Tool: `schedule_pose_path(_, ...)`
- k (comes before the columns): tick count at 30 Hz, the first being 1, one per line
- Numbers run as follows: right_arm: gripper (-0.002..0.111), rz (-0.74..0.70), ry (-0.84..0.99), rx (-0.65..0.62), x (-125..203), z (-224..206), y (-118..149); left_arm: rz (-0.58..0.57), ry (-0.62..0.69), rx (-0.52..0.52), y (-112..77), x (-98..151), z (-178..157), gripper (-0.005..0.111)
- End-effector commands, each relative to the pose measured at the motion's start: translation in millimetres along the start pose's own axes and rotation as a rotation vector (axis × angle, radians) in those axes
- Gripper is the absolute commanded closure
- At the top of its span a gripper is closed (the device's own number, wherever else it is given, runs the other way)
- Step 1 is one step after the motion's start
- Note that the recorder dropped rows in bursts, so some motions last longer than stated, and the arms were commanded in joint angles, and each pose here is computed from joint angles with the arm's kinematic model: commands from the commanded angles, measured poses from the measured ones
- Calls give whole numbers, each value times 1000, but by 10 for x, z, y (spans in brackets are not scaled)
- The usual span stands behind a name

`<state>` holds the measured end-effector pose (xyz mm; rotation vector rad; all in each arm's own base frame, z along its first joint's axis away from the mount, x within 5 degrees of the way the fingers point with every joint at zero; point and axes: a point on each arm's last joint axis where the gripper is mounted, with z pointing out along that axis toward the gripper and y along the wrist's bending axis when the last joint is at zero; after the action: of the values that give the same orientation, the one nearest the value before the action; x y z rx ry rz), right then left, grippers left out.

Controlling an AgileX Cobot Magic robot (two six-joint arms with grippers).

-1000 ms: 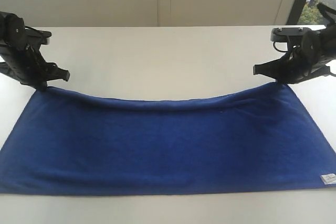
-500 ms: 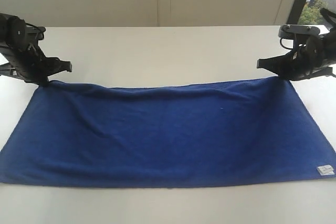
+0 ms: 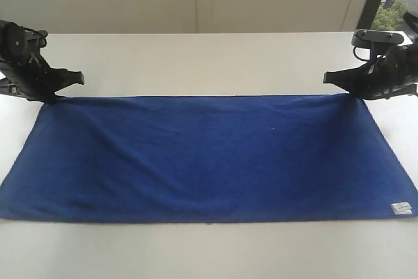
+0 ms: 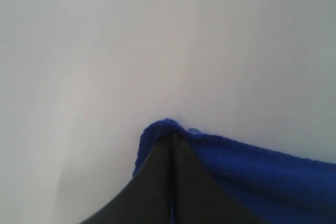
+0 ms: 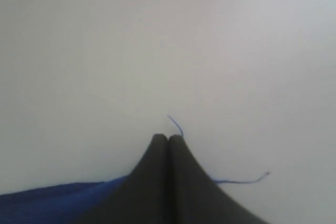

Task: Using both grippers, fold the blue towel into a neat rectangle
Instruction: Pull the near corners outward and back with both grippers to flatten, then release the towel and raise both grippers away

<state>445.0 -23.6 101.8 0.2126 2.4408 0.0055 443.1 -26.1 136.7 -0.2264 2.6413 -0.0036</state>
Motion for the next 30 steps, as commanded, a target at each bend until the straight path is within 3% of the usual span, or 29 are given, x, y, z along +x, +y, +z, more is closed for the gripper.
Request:
schedule_pose_path(1, 108, 10, 83, 28, 146, 79, -76, -12, 122, -46, 80, 153, 108, 107)
schedule_pose_path(5, 108, 10, 82, 28, 141, 73, -76, -10, 120, -45, 80, 151, 109, 100)
schedule_pose_path(11, 108, 9, 57, 26, 55, -23, -69, 17, 104, -38, 75, 126, 76, 59)
schedule_pose_path(13, 108, 7, 43, 26, -2, -95, -65, 13, 97, -35, 72, 106, 29, 50)
schedule_pose_path(19, 108, 8, -1, 26, -177, -342, -44, 8, 6, -12, 55, -44, -244, 49)
schedule_pose_path(30, 108, -31, 56, 32, -129, -377, 24, 9, -41, 8, 35, -63, -134, 49)
